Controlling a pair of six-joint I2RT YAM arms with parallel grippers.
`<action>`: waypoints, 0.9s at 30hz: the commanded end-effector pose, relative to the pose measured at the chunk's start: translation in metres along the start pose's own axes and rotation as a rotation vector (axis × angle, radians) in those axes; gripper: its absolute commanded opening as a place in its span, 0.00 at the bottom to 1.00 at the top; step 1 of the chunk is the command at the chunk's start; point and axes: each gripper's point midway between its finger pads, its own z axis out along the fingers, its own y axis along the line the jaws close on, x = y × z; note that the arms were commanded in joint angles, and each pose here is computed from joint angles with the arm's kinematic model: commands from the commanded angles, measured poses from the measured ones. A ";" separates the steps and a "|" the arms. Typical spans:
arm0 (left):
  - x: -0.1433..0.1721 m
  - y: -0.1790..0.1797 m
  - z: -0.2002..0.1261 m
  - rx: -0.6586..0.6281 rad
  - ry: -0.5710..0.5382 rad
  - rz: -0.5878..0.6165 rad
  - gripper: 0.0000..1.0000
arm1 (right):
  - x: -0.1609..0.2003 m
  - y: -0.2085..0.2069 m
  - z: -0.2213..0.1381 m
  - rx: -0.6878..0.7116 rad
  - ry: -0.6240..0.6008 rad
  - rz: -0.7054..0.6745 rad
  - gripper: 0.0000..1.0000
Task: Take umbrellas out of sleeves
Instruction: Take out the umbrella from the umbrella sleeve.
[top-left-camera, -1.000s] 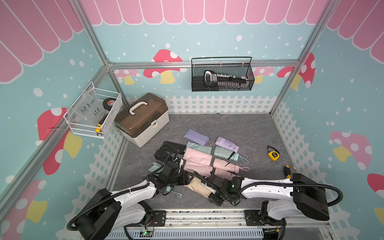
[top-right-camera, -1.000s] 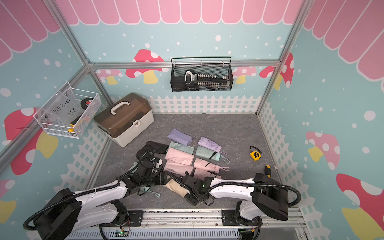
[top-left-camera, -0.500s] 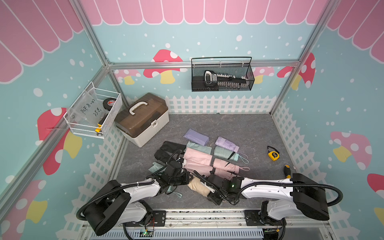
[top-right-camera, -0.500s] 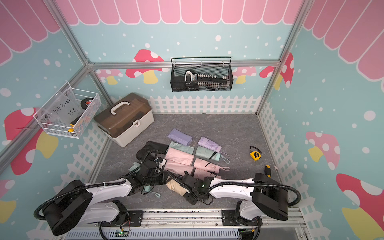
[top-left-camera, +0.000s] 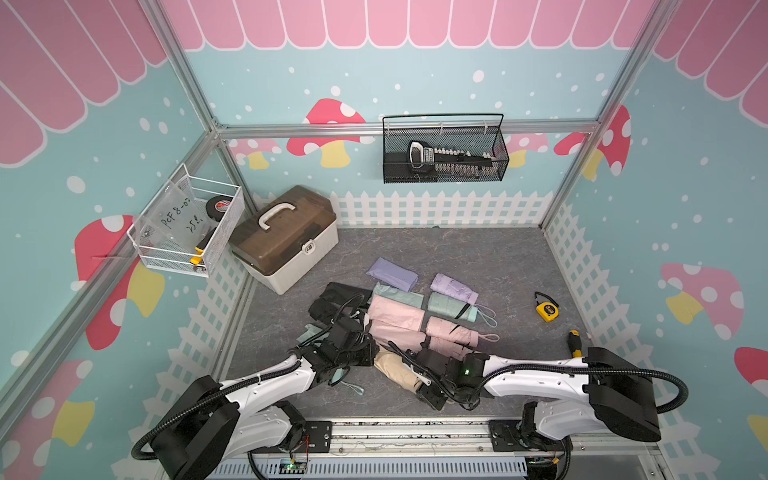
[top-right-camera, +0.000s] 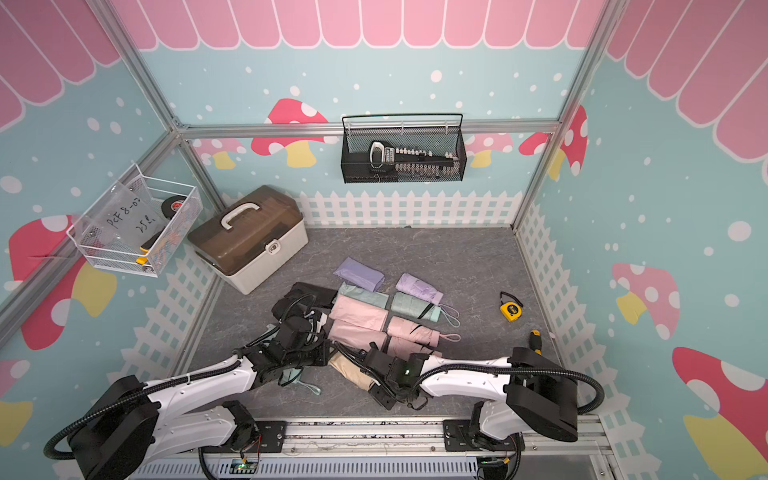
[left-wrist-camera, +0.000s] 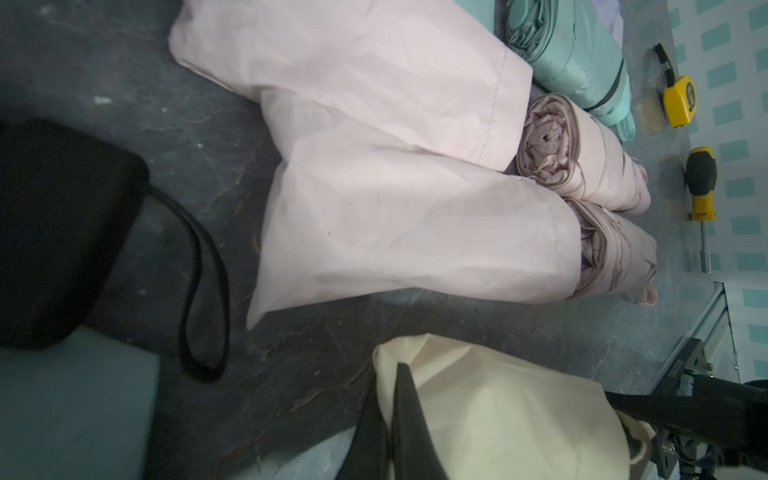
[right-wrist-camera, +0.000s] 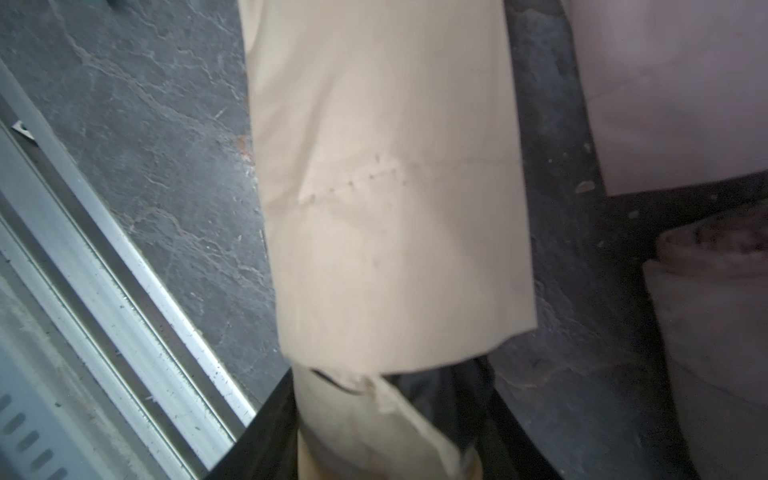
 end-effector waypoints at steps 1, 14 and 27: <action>-0.009 0.002 -0.005 -0.030 -0.033 0.019 0.00 | 0.013 -0.006 -0.001 0.029 0.029 0.010 0.38; -0.012 0.005 -0.006 -0.044 -0.041 0.020 0.00 | 0.016 -0.009 -0.001 0.049 0.051 0.035 0.39; -0.021 0.010 -0.011 -0.067 -0.057 0.022 0.00 | 0.038 0.005 -0.004 -0.027 0.189 0.039 0.40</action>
